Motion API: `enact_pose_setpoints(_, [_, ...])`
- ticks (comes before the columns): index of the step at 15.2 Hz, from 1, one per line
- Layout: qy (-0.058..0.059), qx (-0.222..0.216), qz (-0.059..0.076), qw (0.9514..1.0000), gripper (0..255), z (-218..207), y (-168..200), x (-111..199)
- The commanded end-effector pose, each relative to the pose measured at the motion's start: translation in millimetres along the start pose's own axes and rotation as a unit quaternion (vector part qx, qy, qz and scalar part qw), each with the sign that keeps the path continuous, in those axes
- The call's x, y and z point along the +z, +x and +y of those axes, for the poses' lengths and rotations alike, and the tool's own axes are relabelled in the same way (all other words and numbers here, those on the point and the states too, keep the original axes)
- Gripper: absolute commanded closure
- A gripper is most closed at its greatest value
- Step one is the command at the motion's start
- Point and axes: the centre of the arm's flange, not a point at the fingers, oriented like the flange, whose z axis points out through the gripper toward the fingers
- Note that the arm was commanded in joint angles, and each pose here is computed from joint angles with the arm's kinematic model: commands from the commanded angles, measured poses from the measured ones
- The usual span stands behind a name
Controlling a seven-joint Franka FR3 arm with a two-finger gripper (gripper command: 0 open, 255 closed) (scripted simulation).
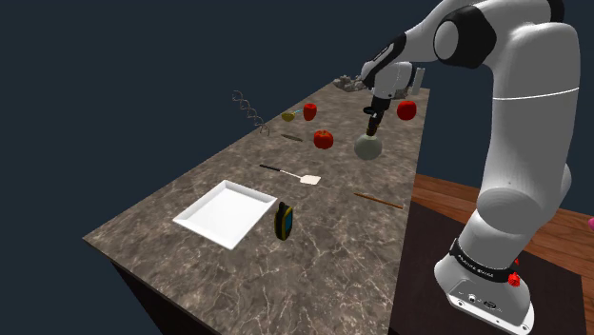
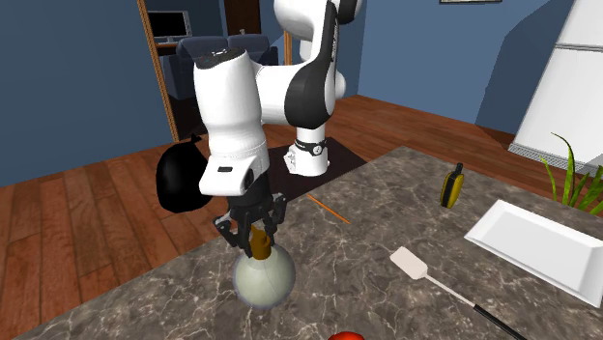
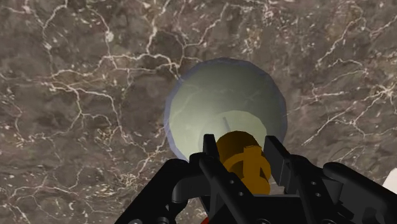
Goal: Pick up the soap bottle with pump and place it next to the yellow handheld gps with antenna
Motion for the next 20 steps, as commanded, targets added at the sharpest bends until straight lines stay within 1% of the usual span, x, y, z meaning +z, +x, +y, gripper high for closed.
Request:
enact_pose_setpoints(1, [0.000,0.000,0.000,1.0000,255,-0.3,0.2,-4.9])
enact_pose_setpoints(20, [0.000,0.000,0.000,1.0000,255,-4.6,8.1,-104.8])
